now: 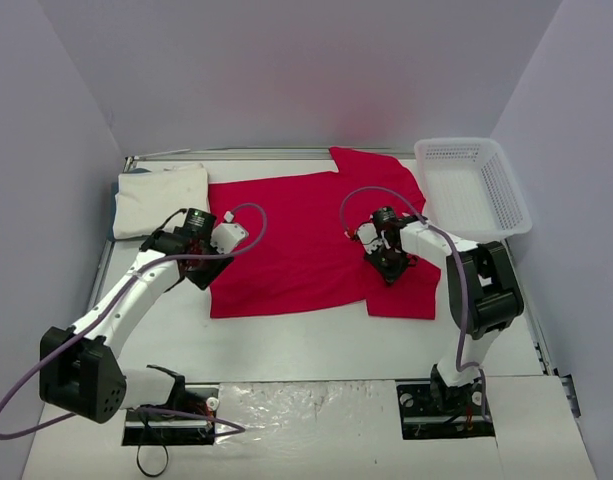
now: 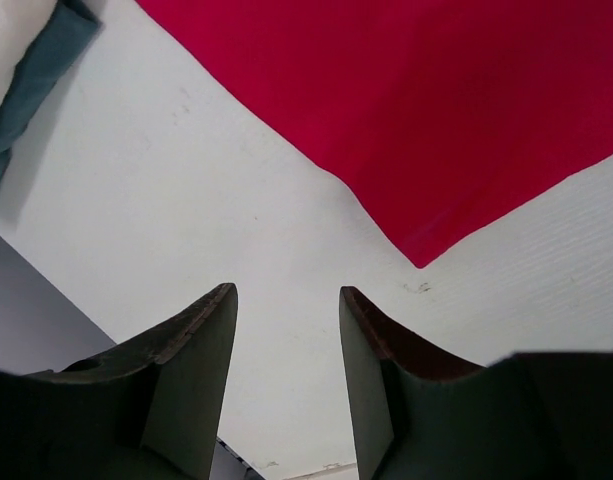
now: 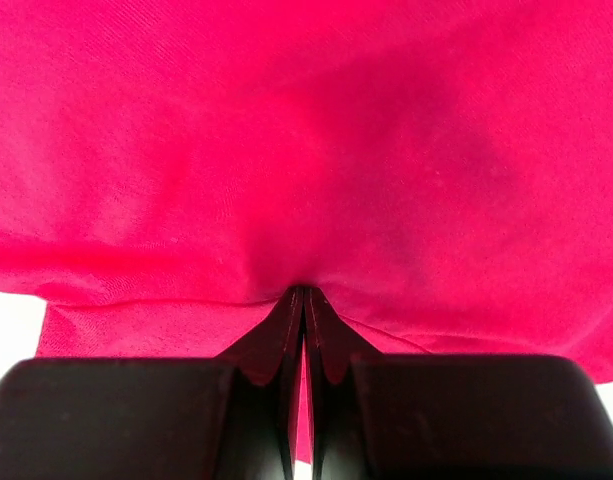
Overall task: Fold and stack the t-shirts
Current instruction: Flatten out the tshirt
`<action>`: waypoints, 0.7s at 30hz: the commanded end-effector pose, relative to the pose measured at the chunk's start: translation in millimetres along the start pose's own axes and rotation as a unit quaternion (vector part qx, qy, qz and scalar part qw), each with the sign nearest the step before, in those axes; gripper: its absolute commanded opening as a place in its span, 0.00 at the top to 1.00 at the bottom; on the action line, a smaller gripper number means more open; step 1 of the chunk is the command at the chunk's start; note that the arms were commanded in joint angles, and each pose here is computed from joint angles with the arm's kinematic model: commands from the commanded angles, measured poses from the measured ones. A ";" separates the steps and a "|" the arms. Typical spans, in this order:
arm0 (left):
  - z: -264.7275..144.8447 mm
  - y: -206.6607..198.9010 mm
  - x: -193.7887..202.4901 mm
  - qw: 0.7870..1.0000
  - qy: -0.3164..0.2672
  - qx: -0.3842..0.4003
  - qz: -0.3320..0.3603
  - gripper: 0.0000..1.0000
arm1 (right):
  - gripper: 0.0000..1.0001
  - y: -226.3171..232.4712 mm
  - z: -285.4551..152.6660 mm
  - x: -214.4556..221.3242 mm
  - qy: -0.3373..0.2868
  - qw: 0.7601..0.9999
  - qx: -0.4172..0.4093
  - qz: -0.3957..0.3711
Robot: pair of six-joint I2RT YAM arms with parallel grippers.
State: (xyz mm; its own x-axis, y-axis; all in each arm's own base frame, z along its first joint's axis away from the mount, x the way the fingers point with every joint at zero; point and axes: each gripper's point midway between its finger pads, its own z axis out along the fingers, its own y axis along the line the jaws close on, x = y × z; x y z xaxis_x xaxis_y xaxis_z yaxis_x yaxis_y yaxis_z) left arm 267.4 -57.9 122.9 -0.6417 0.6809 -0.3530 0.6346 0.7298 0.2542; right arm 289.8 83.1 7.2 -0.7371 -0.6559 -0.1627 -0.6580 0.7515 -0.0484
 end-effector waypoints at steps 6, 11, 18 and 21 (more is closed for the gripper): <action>-13.7 21.2 2.6 0.998 -0.020 -0.043 -0.042 0.56 | 1.00 36.5 7.6 -18.9 0.007 0.998 -0.047 -0.050; -14.8 26.6 5.5 0.997 -0.018 -0.052 -0.049 0.56 | 1.00 57.0 9.1 -31.6 0.006 0.995 -0.064 -0.074; -10.6 28.4 6.0 0.997 -0.013 -0.047 -0.056 0.56 | 1.00 93.2 4.1 -46.2 0.003 0.988 -0.086 -0.126; -10.2 28.4 6.9 0.997 -0.007 -0.045 -0.057 0.56 | 1.00 104.9 11.7 -49.1 0.013 0.985 -0.091 -0.148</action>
State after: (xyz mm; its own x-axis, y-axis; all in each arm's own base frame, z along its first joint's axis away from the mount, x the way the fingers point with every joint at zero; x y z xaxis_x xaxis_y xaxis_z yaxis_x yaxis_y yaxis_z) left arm 276.0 -35.3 134.1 -0.6844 0.6127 -0.3952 0.5398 0.7902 0.2903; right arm 277.4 185.7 7.3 -0.5313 -0.8256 -0.1900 -0.8422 0.5389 0.0133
